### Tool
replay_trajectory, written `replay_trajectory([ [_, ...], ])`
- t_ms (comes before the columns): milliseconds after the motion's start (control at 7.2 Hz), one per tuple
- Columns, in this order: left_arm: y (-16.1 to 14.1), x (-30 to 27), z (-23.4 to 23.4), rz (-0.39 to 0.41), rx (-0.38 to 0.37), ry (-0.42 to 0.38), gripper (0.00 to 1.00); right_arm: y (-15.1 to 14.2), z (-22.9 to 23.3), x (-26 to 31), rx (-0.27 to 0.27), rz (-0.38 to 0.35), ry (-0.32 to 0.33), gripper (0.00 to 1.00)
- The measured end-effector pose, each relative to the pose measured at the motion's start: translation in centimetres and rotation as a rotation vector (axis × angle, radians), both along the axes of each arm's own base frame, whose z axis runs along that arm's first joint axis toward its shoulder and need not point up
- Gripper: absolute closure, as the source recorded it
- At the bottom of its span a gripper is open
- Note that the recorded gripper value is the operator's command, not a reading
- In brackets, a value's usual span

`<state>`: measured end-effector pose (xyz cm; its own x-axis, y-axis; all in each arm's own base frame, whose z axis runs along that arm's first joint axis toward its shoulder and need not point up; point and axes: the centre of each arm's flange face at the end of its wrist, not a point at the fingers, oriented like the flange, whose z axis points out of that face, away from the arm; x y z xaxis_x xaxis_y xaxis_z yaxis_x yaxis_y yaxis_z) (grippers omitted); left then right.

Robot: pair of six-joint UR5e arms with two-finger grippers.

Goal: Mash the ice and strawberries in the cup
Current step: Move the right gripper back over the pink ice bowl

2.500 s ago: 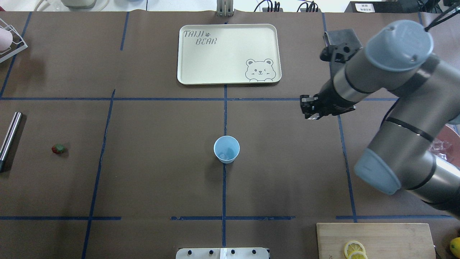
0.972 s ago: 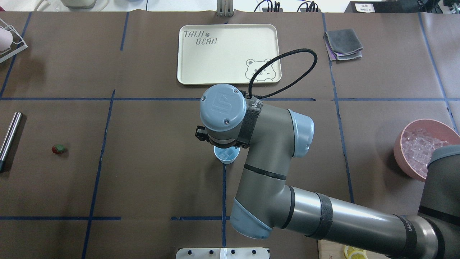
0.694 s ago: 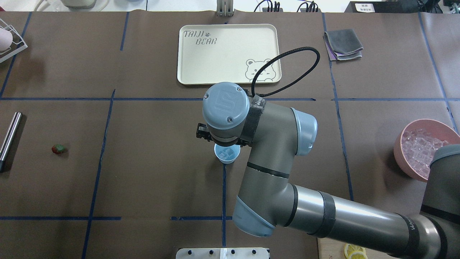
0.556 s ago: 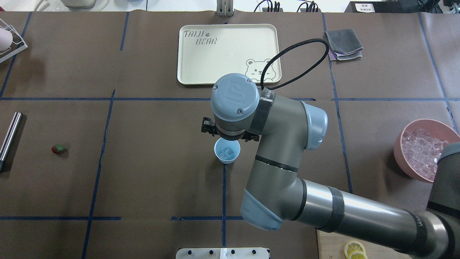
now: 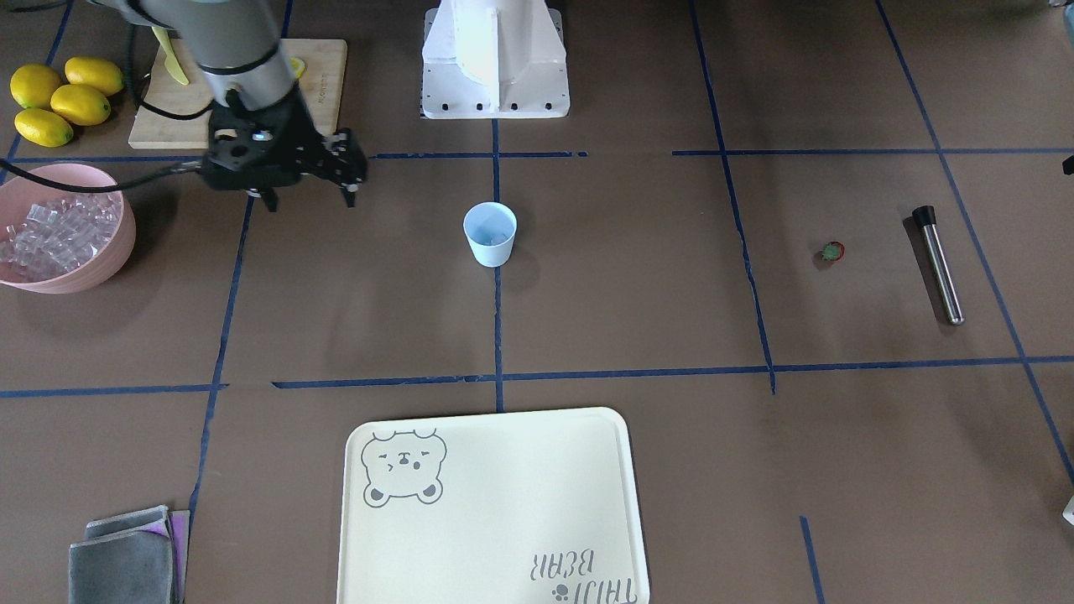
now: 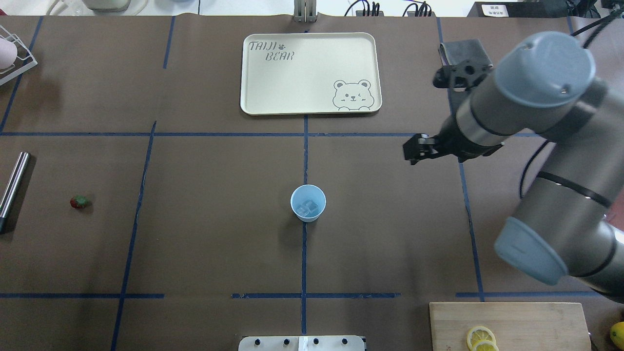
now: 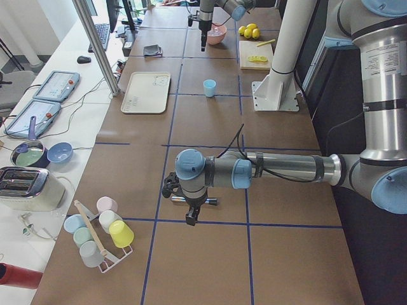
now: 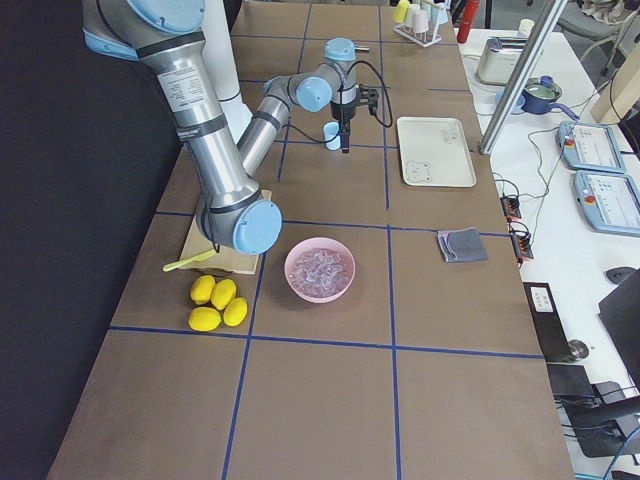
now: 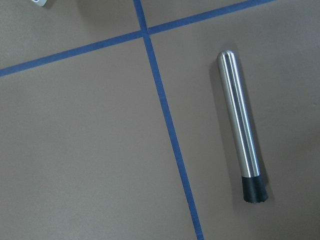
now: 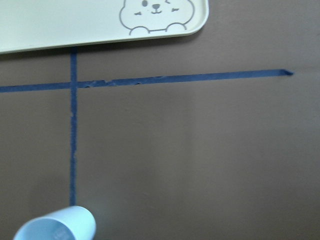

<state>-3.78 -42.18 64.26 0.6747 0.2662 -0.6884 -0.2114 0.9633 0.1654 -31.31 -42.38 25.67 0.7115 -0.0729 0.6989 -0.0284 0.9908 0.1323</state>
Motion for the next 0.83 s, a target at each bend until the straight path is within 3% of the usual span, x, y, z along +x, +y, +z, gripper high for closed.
replay_trajectory([
  [417, 0.0, 0.0, -0.1, 0.000, 0.002, 0.000, 0.00, 0.6, 10.8, 12.2, 0.067, -0.118, 0.032, 0.01],
  [833, 0.0, 0.0, -0.2, 0.000, 0.004, 0.000, 0.00, 3.1, 21.5, 17.7, 0.082, -0.136, 0.016, 0.07],
])
